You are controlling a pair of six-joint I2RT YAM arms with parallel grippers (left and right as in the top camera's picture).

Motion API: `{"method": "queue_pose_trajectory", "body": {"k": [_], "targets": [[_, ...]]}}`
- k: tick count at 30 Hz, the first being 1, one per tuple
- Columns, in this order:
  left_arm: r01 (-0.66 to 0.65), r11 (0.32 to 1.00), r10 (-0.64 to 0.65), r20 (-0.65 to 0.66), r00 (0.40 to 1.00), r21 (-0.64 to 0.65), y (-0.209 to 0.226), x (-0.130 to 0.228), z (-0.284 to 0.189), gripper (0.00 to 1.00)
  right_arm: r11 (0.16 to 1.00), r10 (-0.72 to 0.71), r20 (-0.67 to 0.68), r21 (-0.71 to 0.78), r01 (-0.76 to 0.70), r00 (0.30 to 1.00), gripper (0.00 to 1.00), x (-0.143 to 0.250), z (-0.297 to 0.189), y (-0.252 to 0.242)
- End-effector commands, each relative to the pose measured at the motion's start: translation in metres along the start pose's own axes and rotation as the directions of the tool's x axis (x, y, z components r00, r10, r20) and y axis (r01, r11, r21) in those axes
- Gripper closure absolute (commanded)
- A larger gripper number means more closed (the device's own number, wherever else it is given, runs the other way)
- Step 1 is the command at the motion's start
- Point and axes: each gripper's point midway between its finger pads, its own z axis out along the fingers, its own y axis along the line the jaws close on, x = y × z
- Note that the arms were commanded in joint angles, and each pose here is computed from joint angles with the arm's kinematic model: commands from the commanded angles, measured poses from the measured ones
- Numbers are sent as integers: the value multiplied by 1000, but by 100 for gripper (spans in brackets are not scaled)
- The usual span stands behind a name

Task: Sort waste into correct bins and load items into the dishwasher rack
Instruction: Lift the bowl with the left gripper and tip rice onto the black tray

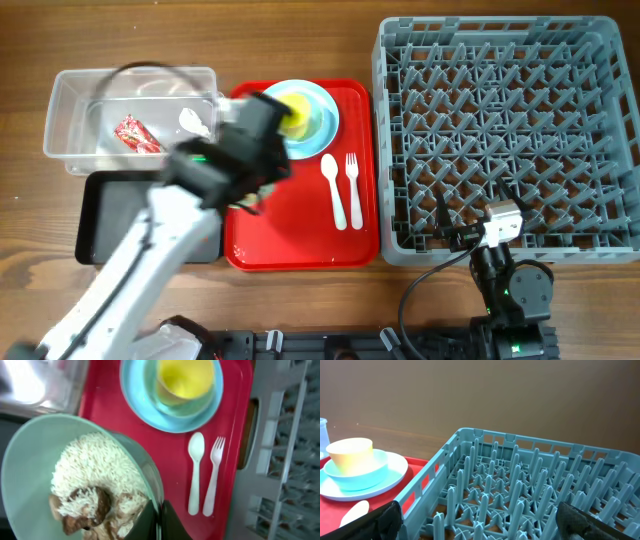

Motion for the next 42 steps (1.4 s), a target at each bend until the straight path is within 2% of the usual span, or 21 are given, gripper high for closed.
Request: {"method": "queue_pose_trajectory", "body": {"k": [1,4,7,10,14,17,19,25,28,30,34,37,39,42], "targets": [[97,982,-81,-99,992,165,23,-12,-20,96,1000,-3,2,6,3,1000,0,0,0,-1],[181,953,-149,-149,978,241,51,-23,-21,96,1000,-3,2,6,3,1000,0,0,0,-1],[288,896,-237,-182,954,338,84,-30,-17,96,1000,-2,2,6,2,1000,0,0,0,-1],[368,781,-317,-187,930,505,103,-39,-19,96,1000,-3,2,6,3,1000,0,0,0,-1],[409,568,-453,-143,880,714,147,-42,-22,96,1000,-3,2,6,3,1000,0,0,0,-1],[454,450,-582,-133,802,769,183,-33,-21,96,1000,-2,2,6,2,1000,0,0,0,-1],[462,396,-639,-123,759,793,199,-27,-22,96,1000,-2,2,6,2,1000,0,0,0,-1],[468,363,-732,-64,678,806,235,-17,-20,96,1000,-3,2,6,3,1000,0,0,0,-1],[367,328,-708,-31,706,871,230,-26,-38,96,1000,-3,2,6,3,1000,0,0,0,-1],[319,337,-691,2,723,886,230,-30,-44,96,1000,-3,2,6,3,1000,0,0,0,-1],[305,316,-687,-4,726,898,228,-32,-48,96,1000,-3,2,6,3,1000,0,0,0,-1],[284,358,-676,37,736,889,232,-33,-46,96,1000,-3,2,6,3,1000,0,0,0,-1],[308,312,-689,-9,725,898,228,-32,-48,96,1000,-3,2,6,3,1000,0,0,0,-1],[321,301,-694,-24,720,898,229,-33,-48,96,1000,-3,2,6,3,1000,0,0,0,-1]]}}
